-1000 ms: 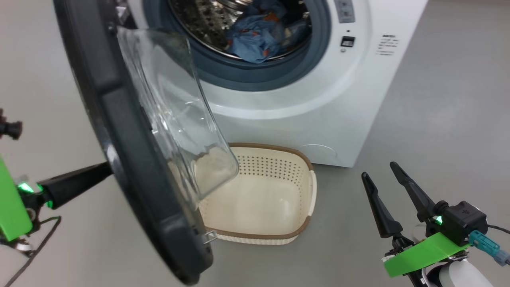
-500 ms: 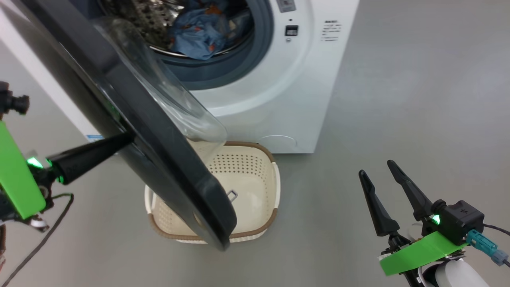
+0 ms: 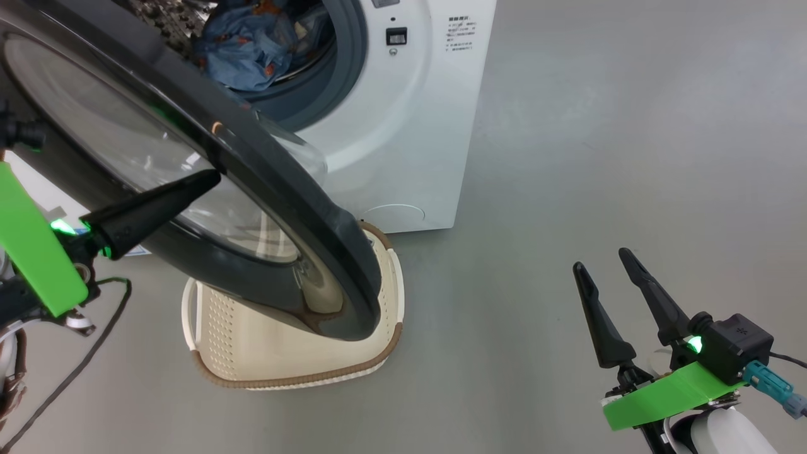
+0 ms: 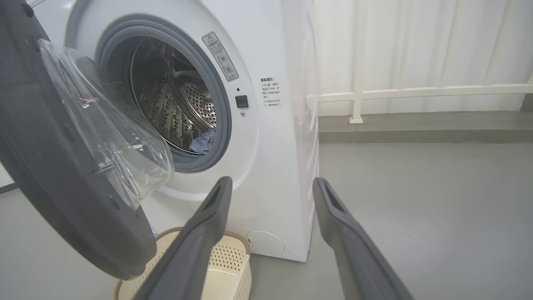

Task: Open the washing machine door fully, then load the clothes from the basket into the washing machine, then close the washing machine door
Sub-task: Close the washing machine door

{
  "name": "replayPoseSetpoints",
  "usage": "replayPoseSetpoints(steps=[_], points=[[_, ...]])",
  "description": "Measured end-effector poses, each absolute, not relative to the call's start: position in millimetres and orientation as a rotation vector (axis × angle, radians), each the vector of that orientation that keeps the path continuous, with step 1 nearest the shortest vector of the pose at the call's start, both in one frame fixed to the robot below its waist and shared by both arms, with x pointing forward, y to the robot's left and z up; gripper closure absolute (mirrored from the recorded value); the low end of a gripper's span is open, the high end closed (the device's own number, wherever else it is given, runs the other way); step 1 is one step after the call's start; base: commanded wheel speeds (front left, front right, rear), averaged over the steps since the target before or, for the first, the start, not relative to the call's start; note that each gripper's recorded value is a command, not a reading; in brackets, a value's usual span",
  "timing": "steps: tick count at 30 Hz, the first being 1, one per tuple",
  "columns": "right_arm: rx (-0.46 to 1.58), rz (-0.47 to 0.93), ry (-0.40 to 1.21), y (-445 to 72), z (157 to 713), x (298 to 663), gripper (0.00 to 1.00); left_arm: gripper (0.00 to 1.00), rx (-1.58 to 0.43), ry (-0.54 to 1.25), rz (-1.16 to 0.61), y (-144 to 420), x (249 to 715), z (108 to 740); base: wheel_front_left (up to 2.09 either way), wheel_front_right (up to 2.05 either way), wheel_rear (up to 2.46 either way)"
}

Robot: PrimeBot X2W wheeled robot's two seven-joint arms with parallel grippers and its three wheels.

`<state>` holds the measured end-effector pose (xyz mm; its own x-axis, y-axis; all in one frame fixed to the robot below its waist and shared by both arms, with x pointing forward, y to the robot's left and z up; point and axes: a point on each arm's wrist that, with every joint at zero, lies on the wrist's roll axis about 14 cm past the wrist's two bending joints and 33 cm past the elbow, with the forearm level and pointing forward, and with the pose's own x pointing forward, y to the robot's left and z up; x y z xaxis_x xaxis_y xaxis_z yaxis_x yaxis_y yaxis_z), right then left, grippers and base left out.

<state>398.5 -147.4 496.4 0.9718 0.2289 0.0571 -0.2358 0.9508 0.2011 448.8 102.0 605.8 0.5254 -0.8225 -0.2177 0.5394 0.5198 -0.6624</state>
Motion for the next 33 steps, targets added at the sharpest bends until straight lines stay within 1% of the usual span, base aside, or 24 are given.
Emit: replayPoseSetpoints(steps=[16,29,30,32,33], points=[[0.213,0.306,-0.050,-125.7,502.8,405.5,0.00,1.00,-0.588,0.489,-0.784,130.8,439.3,616.9,0.00,0.00,0.00],[0.208,0.399,-0.070,-97.7,511.8,411.5,0.00,0.99,-0.641,0.433,-0.614,179.6,415.5,607.1,0.00,0.00,0.00],[0.208,0.407,-0.072,-95.0,512.7,411.7,0.00,0.95,-0.649,0.425,-0.595,184.7,413.0,605.6,0.00,0.00,0.00],[0.208,0.423,-0.077,-89.9,515.0,412.0,0.00,0.64,-0.648,0.409,-0.544,196.9,407.5,600.8,0.00,0.00,0.00],[0.208,0.430,-0.080,-87.5,516.2,411.8,0.00,0.58,-0.649,0.403,-0.520,203.2,404.4,598.3,0.00,0.00,0.00]])
